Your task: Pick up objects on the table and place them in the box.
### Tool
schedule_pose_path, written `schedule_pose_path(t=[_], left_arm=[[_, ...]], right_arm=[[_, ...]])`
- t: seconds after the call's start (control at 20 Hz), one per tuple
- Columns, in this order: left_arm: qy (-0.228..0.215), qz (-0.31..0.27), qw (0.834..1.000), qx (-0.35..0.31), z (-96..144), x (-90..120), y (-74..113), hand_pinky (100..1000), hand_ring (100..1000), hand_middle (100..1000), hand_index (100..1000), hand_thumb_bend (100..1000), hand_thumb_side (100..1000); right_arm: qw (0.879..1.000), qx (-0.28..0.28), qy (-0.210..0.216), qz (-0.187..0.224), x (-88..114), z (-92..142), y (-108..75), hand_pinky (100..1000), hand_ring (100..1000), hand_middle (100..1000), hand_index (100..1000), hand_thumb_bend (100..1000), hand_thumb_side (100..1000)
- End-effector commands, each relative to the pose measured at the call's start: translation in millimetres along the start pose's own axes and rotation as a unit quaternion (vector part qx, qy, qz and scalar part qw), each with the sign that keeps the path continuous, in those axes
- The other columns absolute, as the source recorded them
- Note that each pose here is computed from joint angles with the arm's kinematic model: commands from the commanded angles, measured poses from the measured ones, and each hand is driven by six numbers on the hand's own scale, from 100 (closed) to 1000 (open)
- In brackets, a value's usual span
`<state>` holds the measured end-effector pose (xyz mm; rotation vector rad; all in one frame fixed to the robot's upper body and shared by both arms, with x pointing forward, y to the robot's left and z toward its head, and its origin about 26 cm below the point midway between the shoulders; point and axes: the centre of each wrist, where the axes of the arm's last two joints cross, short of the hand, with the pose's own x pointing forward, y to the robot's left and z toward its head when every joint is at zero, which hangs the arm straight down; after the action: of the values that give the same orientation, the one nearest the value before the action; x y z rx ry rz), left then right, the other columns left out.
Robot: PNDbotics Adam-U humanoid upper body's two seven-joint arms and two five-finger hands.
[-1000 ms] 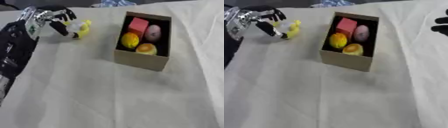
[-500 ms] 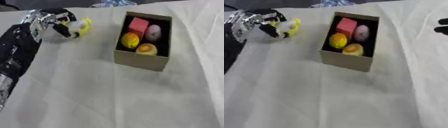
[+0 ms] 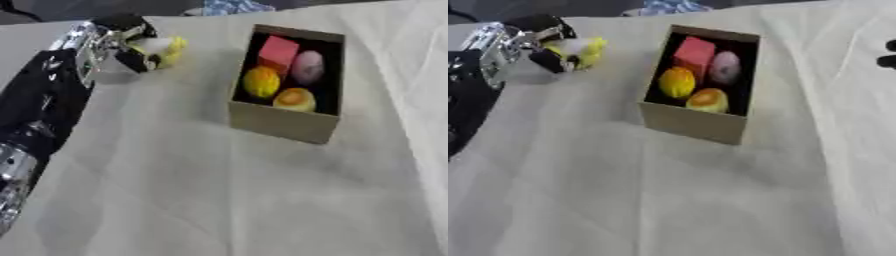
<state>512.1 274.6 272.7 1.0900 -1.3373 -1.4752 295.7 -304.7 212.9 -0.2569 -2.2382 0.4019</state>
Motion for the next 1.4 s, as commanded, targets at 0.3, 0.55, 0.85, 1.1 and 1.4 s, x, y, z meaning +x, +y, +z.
schedule_pose_path(t=[0.3,0.55,0.85,1.1,1.4], left_arm=[[-0.136,-0.006,0.986,0.098,11,50,76.9,746,613,584,686,113,249],[-0.267,0.012,0.961,0.068,15,109,86.0,746,610,583,692,176,315],[-0.344,0.014,0.939,0.003,13,164,67.5,747,617,591,698,231,335],[-0.359,-0.005,0.933,-0.014,7,192,48.4,749,624,597,703,259,335],[-0.339,-0.041,0.939,-0.033,-3,199,22.8,756,645,615,714,315,333]], right_arm=[[1.000,0.002,-0.014,0.008,8,-2,-4.5,897,747,735,884,100,707],[1.000,0.007,-0.017,0.007,9,-4,-3.8,897,747,736,883,100,703],[1.000,0.009,-0.022,0.002,10,-6,-2.3,897,748,736,883,100,701],[1.000,0.009,-0.023,0.000,11,-7,-1.7,897,747,736,883,100,702],[1.000,0.010,-0.024,-0.002,11,-7,-1.2,897,747,736,883,100,702]])
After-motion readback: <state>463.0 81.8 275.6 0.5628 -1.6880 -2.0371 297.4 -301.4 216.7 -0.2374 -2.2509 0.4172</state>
